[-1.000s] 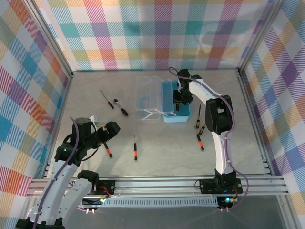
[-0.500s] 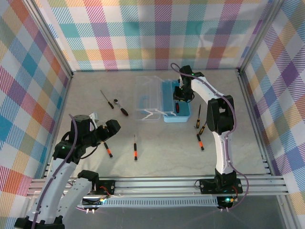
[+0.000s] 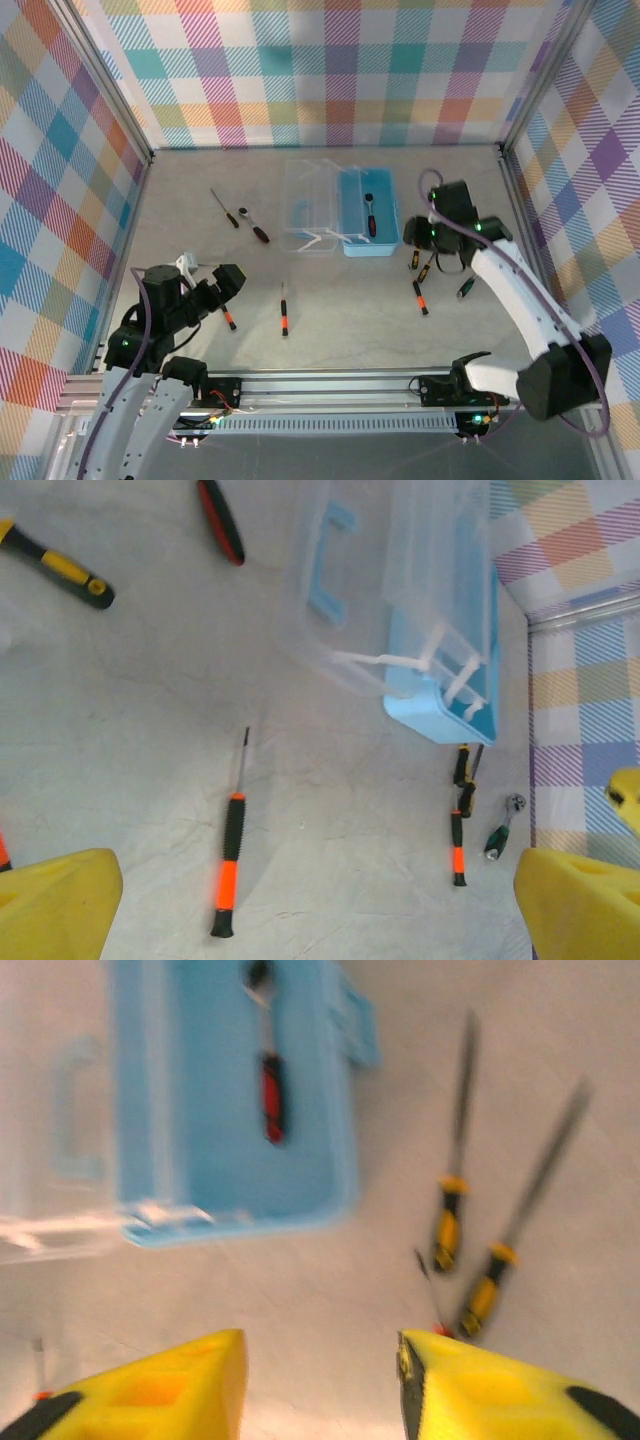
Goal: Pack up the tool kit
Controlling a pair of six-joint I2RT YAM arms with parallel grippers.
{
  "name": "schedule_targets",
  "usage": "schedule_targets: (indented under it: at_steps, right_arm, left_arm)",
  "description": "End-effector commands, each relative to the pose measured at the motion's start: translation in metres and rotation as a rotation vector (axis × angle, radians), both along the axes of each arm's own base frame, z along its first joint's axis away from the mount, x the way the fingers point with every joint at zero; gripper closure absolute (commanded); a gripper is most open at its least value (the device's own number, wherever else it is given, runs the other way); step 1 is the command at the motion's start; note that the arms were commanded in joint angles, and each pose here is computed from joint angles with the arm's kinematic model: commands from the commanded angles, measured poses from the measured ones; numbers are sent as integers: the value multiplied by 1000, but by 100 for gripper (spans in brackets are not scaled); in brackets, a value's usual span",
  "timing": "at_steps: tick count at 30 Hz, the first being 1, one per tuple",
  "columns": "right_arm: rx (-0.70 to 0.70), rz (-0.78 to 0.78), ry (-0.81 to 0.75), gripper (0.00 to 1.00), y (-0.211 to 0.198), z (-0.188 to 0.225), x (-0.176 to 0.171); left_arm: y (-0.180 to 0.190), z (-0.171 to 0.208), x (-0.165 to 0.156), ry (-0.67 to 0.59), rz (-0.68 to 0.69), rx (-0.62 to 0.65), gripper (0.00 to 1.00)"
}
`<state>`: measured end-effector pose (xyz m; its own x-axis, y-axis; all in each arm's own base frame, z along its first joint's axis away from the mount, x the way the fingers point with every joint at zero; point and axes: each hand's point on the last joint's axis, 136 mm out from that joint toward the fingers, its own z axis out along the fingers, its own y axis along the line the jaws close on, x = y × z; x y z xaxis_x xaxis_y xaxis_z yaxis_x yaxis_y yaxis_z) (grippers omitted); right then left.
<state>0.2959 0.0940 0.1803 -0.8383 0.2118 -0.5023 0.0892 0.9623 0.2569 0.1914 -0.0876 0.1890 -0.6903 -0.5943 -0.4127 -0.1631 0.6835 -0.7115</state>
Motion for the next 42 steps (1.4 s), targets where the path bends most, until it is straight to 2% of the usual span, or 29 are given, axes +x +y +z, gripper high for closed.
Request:
schedule_targets:
  at_steps: [1,5,8,12,15,19,21,24,27,30,33,38,42]
  right_arm:
    - [-143,-182,66,49,-46,-40,-25]
    - [-208,-349,79,41,-85,-50,-42]
    - [-170,-478,98,39,-105,-59,-45]
    - [-98,-581,135,40,-127,-85,-33]
    - [-67,-587,201,42,-136,-104,-14]
    - [-169,-628,297,44,-156,-117,2]
    - [-144,-655,341,44,-160,-132,3]
    - [-21,-650,412,51,-152,-157,2]
    - [-15,-655,451,54,-157,-165,6]
    - [15,-641,494,53,-153,-173,7]
    - [35,-628,533,65,-152,-182,7]
    - [65,-602,504,84,-148,-180,12]
    - [103,-565,453,90,-138,-174,14]
  left_arm:
    - [-3,-6,2,-3,12,-48,0]
    - [-8,4,16,-31,-17,-42,0]
    - [-18,5,28,-11,-55,-59,0]
    - [-30,-1,35,37,-103,-90,0]
    - [-32,-5,34,36,-104,-105,0]
    - [-37,-8,32,23,-122,-132,0]
    - [-42,-8,29,24,-143,-142,0]
    - [-43,-11,27,29,-134,-139,0]
    - [-41,-12,26,32,-122,-126,0]
    - [-42,-10,26,32,-128,-124,0]
    - [-42,-9,32,24,-126,-109,0]
    - [-49,-7,42,51,-145,-109,0]
    - [-55,-9,41,73,-162,-112,0]
